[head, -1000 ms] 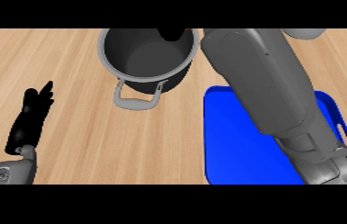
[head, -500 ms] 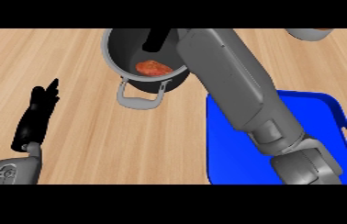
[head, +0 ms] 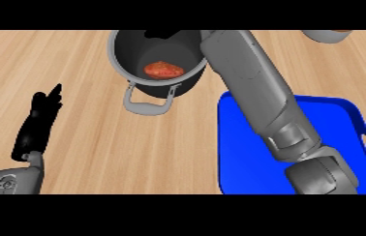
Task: Pick the sweet potato from the tray and place it in the pot
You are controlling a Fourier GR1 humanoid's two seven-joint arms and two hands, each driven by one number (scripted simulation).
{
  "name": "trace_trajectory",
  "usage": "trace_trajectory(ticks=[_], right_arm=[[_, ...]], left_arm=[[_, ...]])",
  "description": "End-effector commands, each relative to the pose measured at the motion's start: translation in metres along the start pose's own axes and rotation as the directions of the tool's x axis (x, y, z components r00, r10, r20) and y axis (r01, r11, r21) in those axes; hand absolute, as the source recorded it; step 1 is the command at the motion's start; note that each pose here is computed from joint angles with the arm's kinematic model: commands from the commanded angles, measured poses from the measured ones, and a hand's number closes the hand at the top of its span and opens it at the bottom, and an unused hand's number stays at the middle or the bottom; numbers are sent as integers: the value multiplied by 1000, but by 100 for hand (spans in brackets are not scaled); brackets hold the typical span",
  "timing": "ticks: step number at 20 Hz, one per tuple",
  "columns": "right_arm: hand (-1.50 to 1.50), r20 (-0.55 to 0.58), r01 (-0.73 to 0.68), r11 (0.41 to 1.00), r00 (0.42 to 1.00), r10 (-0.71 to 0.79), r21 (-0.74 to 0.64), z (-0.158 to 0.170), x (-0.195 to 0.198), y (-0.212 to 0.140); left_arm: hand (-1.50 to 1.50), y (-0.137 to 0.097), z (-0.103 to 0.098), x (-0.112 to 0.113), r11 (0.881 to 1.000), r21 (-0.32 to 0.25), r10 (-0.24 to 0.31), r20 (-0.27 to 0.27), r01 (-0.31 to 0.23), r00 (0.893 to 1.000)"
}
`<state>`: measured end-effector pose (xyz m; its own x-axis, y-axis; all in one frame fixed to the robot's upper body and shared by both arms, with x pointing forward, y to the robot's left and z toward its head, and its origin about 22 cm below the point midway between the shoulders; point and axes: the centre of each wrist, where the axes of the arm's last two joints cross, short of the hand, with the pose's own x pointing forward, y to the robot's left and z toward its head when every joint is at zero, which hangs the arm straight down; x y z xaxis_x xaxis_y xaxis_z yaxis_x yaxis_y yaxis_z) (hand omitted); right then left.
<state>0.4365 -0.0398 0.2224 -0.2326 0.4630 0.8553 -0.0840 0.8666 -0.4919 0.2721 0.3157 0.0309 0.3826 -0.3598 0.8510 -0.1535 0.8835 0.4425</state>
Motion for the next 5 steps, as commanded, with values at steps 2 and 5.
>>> trace_trajectory(ticks=[2, 5], right_arm=[[-150, 5, 144, 976, 989, -145, -164, -4, -19, -11], [-150, 24, 177, 961, 984, -175, -212, -4, -41, -34]], left_arm=[[0, 0, 3, -11, 1000, 26, -12, -9, 12, 1000], [0, -2, 7, 7, 1000, 7, 4, -20, -4, 1000]])
